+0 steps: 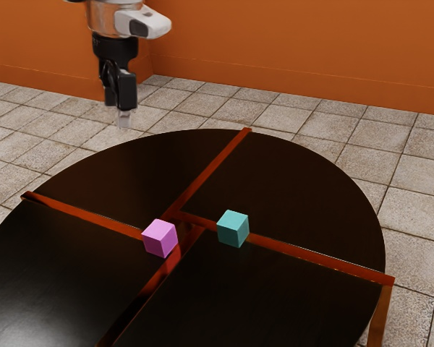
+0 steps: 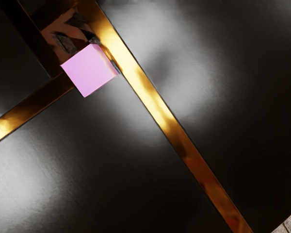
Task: Pick up the blue block with one arm, and put the blue block on the pink block with one arm
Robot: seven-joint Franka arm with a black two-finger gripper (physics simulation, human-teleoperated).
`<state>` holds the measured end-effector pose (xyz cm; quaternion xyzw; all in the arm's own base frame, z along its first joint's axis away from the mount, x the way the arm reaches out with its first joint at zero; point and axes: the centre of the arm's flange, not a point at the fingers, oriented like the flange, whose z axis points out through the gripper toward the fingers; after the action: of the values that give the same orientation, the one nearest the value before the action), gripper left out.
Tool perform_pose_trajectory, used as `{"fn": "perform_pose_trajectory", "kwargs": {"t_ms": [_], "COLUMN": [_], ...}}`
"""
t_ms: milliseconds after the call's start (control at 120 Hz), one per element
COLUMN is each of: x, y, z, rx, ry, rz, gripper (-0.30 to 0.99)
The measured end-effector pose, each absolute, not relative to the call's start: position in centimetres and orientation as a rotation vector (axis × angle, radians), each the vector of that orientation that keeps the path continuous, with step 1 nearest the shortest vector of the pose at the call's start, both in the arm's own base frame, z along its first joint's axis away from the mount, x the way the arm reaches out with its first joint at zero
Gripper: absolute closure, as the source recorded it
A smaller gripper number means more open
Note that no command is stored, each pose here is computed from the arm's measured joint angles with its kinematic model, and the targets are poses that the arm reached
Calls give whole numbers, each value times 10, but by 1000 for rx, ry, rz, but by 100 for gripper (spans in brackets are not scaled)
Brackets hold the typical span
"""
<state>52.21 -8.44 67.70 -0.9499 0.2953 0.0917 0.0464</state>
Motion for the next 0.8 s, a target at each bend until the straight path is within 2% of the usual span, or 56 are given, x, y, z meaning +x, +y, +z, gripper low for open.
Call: {"fn": "perform_pose_trajectory", "kwargs": {"t_ms": [208, 342, 483, 800], "x": [535, 545, 557, 609], "y": [-35, -61, -141, -163], "z": [680, 663, 608, 512], "rx": [-2912, -2847, -2690, -2474], "ry": [927, 1154, 1588, 2083], "rz": [179, 199, 259, 209], "gripper": [0, 0, 0, 0]}}
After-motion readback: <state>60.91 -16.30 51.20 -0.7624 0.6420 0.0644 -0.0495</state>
